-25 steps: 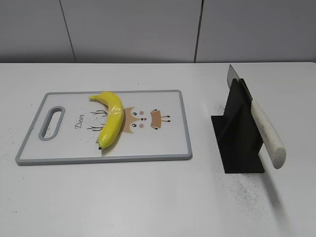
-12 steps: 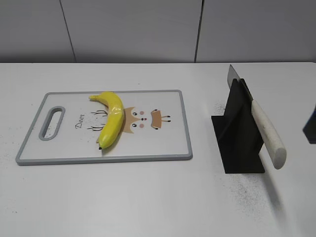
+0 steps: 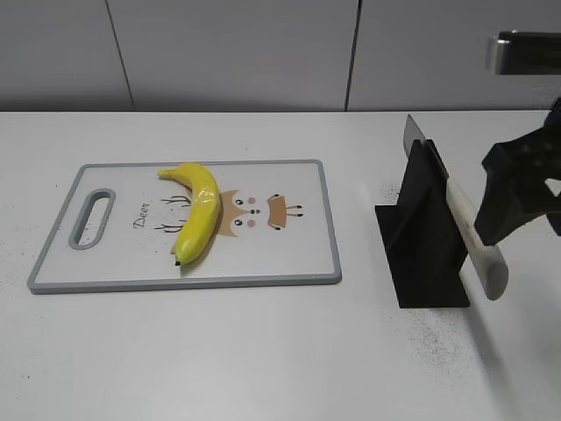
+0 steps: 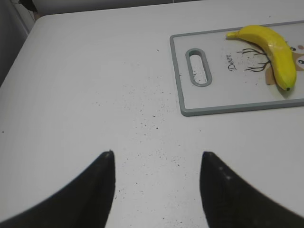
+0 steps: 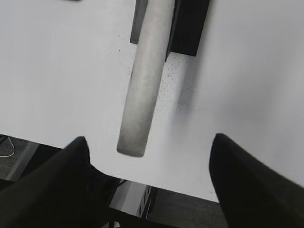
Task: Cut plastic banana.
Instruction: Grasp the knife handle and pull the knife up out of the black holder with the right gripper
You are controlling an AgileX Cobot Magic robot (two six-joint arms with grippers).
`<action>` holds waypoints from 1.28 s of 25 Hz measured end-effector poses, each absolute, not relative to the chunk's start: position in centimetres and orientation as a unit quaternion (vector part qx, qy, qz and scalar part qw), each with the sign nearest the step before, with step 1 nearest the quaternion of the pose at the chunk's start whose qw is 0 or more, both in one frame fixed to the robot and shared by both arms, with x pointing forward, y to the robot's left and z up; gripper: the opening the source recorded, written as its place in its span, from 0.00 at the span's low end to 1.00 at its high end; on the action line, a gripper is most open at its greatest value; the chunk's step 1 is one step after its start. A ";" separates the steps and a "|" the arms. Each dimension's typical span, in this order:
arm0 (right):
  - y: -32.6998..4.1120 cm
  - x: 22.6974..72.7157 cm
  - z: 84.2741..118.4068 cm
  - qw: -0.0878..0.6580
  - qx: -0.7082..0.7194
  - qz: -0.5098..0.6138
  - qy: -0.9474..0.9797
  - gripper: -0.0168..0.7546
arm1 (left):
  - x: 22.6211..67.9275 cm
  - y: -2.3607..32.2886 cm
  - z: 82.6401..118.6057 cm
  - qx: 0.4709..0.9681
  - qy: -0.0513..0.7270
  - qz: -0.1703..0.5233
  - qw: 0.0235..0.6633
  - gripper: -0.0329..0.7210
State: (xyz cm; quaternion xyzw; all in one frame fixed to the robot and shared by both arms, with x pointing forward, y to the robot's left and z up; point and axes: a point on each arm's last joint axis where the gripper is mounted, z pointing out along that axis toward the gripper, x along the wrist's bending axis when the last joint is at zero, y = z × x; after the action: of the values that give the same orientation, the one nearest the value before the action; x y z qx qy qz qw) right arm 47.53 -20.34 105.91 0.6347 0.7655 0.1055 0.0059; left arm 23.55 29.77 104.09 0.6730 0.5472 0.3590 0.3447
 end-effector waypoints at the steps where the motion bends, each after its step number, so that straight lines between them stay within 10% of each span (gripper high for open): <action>1: -20.2 47.9 105.5 0.004 0.636 0.103 0.765 0.78 | 23.5 29.8 104.1 0.673 0.547 0.359 0.345 0.75; 15: -18.9 51.6 99.4 -0.020 0.655 0.057 0.753 0.73 | 23.5 29.8 104.1 0.673 0.547 0.359 0.345 0.75; 21: -18.8 51.6 99.7 -0.036 0.675 0.047 0.735 0.23 | 23.5 29.8 104.1 0.673 0.547 0.359 0.345 0.75; 32: -18.3 52.5 103.2 -0.041 0.685 0.047 0.726 0.24 | 23.5 29.8 104.1 0.673 0.547 0.359 0.345 0.75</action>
State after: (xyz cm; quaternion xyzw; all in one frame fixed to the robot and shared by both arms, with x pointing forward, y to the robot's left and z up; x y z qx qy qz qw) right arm 52.53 -18.33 103.20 0.6850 0.7259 0.0467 -0.0408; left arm 23.55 29.77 104.09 0.6730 0.5472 0.3588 0.3450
